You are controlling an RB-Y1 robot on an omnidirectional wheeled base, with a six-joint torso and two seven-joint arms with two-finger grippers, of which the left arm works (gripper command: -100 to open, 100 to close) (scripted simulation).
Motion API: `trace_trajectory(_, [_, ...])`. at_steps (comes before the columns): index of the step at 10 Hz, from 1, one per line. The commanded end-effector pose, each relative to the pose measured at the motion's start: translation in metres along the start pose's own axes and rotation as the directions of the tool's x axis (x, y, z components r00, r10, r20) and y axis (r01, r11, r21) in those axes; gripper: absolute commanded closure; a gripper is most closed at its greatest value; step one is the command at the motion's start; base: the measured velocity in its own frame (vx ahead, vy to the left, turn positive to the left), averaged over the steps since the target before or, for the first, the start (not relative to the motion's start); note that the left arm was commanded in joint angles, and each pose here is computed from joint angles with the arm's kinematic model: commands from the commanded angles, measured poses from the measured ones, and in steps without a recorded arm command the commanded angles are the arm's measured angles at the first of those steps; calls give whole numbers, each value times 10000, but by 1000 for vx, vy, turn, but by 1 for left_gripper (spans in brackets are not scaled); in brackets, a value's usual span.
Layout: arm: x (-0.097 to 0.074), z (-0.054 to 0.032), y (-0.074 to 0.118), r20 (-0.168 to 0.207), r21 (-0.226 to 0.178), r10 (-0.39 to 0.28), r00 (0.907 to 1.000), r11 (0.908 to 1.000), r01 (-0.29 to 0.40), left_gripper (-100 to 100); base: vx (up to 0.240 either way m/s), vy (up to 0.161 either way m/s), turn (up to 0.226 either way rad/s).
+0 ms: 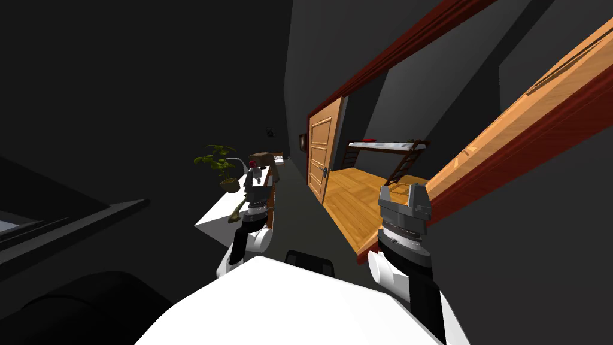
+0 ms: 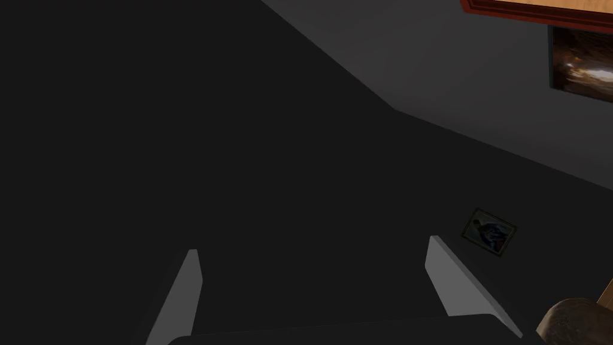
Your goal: Push the door open
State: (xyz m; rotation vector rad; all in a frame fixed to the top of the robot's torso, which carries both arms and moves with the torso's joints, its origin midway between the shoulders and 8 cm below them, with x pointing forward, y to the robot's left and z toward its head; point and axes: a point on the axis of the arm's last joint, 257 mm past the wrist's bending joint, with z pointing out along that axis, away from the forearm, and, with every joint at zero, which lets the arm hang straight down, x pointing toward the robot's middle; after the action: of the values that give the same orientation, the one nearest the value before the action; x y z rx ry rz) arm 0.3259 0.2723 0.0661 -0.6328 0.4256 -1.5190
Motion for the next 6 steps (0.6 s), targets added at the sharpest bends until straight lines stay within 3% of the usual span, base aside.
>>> trace_trajectory(1, [28,-7,107,-99,-164,-65,9999,9998,64,-100,33,10,-65])
trace_trajectory(6, [132,-42,507,-417,-784,-314,9986,9965,281,-100,128,47,-73])
